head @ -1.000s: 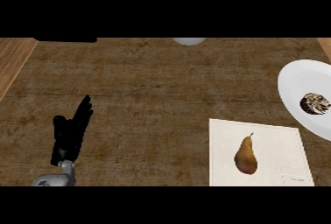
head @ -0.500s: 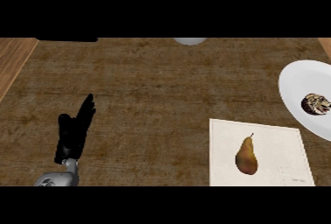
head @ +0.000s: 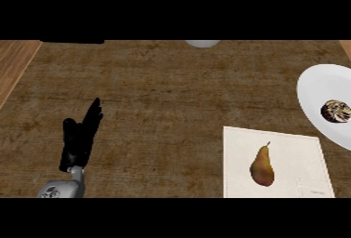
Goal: Pick the cupcake from the placemat and place it in the plate
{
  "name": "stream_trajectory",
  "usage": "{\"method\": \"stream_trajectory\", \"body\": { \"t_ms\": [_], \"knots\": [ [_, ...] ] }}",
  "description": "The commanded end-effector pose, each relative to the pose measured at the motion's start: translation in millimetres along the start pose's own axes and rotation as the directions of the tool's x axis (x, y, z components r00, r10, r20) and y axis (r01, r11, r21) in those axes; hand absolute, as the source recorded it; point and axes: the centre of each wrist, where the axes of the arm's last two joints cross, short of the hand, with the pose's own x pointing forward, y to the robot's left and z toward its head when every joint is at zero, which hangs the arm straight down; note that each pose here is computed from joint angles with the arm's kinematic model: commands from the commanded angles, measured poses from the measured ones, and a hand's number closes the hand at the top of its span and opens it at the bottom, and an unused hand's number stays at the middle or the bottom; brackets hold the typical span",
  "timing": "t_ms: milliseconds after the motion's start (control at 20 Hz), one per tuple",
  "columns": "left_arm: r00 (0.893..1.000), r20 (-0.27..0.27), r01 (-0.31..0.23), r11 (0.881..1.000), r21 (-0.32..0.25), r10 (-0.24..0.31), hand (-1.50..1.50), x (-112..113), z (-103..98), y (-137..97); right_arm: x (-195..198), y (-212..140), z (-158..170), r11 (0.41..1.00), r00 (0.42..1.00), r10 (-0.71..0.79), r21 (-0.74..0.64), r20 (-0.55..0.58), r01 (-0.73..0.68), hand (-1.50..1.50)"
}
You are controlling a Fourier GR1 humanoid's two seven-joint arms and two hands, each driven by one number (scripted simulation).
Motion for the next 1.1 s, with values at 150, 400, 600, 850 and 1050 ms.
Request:
{"method": "stream_trajectory", "body": {
  "t_ms": [150, 400, 600, 850, 1050],
  "knots": [
    [1.000, 0.004, -0.001, 1.000, -0.002, 0.001, 0.00, 3, 6, 1, -2, -22, 17, 1.000, 1.000, 0.003, -0.013, 0.001, -0.003, -1.50],
    [1.000, -0.006, -0.004, 1.000, -0.010, 0.004, 0.00, 0, 0, -4, -2, -30, 22, 0.999, 1.000, 0.023, -0.045, 0.003, -0.023, -1.50],
    [1.000, 0.008, -0.004, 1.000, -0.009, 0.004, 0.00, 8, 1, -7, -5, -28, 24, 0.997, 1.000, 0.003, -0.083, -0.003, -0.004, -1.50],
    [1.000, 0.016, 0.003, 1.000, -0.005, -0.003, 0.00, 6, -1, 10, -8, -41, 39, 0.991, 1.000, -0.018, -0.131, -0.001, 0.018, -1.50],
    [1.000, 0.017, -0.007, 1.000, 0.005, 0.006, 0.00, 2, 0, 10, -6, -51, 44, 0.984, 1.000, 0.019, -0.178, -0.019, -0.022, -1.50]
  ]
}}
